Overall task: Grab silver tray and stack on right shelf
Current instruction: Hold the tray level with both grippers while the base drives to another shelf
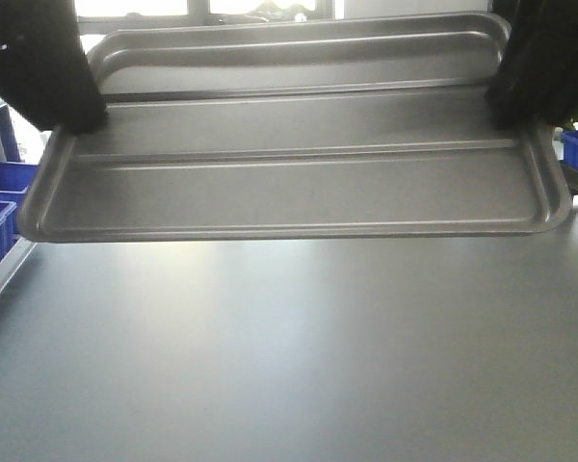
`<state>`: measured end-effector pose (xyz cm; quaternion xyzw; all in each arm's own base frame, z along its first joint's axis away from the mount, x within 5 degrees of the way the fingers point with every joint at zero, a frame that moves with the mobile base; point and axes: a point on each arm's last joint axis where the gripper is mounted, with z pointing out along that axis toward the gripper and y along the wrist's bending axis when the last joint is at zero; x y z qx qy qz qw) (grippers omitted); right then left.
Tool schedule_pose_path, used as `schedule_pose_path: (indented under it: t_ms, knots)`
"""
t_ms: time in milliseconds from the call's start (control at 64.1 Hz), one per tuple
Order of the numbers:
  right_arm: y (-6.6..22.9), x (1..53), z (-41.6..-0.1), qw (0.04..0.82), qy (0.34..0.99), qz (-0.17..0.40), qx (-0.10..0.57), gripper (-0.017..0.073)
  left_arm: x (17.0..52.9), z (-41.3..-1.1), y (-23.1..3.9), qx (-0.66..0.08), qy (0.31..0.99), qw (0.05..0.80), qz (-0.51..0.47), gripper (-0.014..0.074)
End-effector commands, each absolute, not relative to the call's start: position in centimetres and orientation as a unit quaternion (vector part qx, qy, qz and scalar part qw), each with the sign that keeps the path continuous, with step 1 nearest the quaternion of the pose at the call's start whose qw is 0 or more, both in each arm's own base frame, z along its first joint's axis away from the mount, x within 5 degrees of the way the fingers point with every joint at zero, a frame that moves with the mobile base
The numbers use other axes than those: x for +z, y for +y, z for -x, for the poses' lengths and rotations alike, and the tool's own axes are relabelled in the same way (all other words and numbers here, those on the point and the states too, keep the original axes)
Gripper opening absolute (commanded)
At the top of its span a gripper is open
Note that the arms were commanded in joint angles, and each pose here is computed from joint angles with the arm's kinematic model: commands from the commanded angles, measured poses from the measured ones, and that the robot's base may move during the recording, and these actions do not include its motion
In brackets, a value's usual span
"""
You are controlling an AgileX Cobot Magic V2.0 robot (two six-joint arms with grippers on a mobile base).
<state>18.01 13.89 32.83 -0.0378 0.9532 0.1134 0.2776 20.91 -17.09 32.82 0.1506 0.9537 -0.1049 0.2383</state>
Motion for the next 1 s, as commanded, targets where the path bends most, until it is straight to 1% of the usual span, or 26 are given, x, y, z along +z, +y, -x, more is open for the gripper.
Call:
schedule_pose_path:
  t_ms: [0, 983]
  knots:
    - [13.60, 34.73, -18.27, 0.333, 0.933, 0.054, 0.126, 0.0056, 34.44, -20.66, -16.89, -0.108, 0.943, 0.268, -0.166, -0.0102]
    - [13.60, 34.73, -18.27, 0.333, 0.933, 0.054, 0.126, 0.0056, 34.44, -20.66, -16.89, -0.108, 0.943, 0.268, -0.166, -0.0102]
